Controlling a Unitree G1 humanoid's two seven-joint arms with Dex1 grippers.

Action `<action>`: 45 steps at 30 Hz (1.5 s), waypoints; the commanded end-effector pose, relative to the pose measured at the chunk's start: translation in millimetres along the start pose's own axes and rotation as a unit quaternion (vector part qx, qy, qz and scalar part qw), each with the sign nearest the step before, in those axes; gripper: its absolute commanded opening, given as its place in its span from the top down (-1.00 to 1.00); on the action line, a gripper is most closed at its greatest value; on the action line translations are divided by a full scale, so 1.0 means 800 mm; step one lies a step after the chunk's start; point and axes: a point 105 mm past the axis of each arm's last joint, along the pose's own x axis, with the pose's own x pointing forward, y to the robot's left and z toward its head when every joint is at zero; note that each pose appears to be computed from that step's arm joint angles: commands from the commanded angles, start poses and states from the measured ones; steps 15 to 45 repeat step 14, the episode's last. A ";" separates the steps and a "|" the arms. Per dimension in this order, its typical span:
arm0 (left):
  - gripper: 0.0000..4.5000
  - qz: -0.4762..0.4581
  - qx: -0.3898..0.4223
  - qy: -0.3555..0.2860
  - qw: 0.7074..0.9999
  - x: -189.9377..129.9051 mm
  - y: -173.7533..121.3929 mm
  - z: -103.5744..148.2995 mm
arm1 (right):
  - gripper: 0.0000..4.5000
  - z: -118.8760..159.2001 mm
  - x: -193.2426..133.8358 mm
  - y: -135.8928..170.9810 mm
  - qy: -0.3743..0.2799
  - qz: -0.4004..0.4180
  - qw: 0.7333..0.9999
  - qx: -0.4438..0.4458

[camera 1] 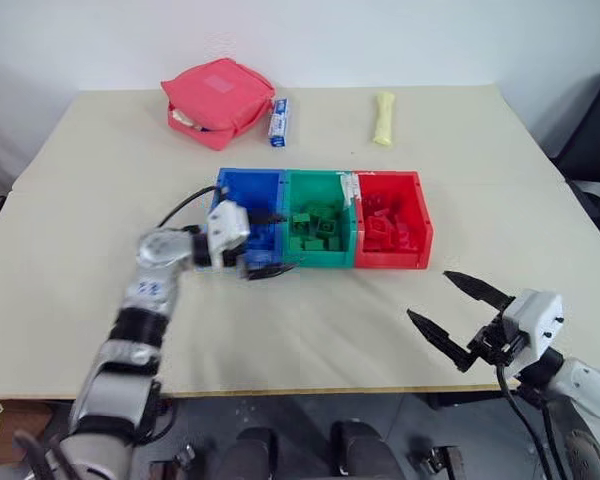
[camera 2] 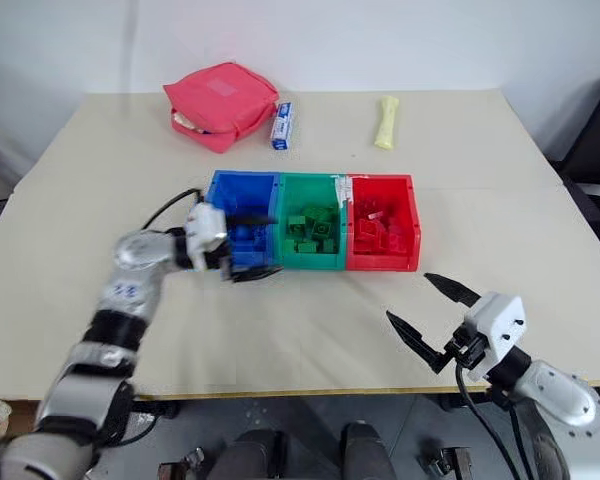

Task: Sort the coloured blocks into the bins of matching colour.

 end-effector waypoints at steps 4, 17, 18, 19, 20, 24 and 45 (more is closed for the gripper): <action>-0.98 0.112 0.013 0.063 0.992 -0.103 -0.011 0.002 | -1.00 -0.006 0.010 -0.011 0.018 0.111 0.993 -0.038; -0.98 0.184 -0.057 0.123 0.974 -0.146 -0.059 -0.034 | -1.00 -0.011 0.021 -0.023 0.021 0.144 0.988 -0.050; -0.98 0.184 -0.057 0.123 0.974 -0.146 -0.059 -0.034 | -1.00 -0.011 0.021 -0.023 0.021 0.144 0.988 -0.050; -0.98 0.184 -0.057 0.123 0.974 -0.146 -0.059 -0.034 | -1.00 -0.011 0.021 -0.023 0.021 0.144 0.988 -0.050; -0.98 0.184 -0.057 0.123 0.974 -0.146 -0.059 -0.034 | -1.00 -0.011 0.021 -0.023 0.021 0.144 0.988 -0.050; -0.98 0.184 -0.057 0.123 0.974 -0.146 -0.059 -0.034 | -1.00 -0.011 0.021 -0.023 0.021 0.144 0.988 -0.050; -0.98 0.184 -0.057 0.123 0.974 -0.146 -0.059 -0.034 | -1.00 -0.011 0.021 -0.023 0.021 0.144 0.988 -0.050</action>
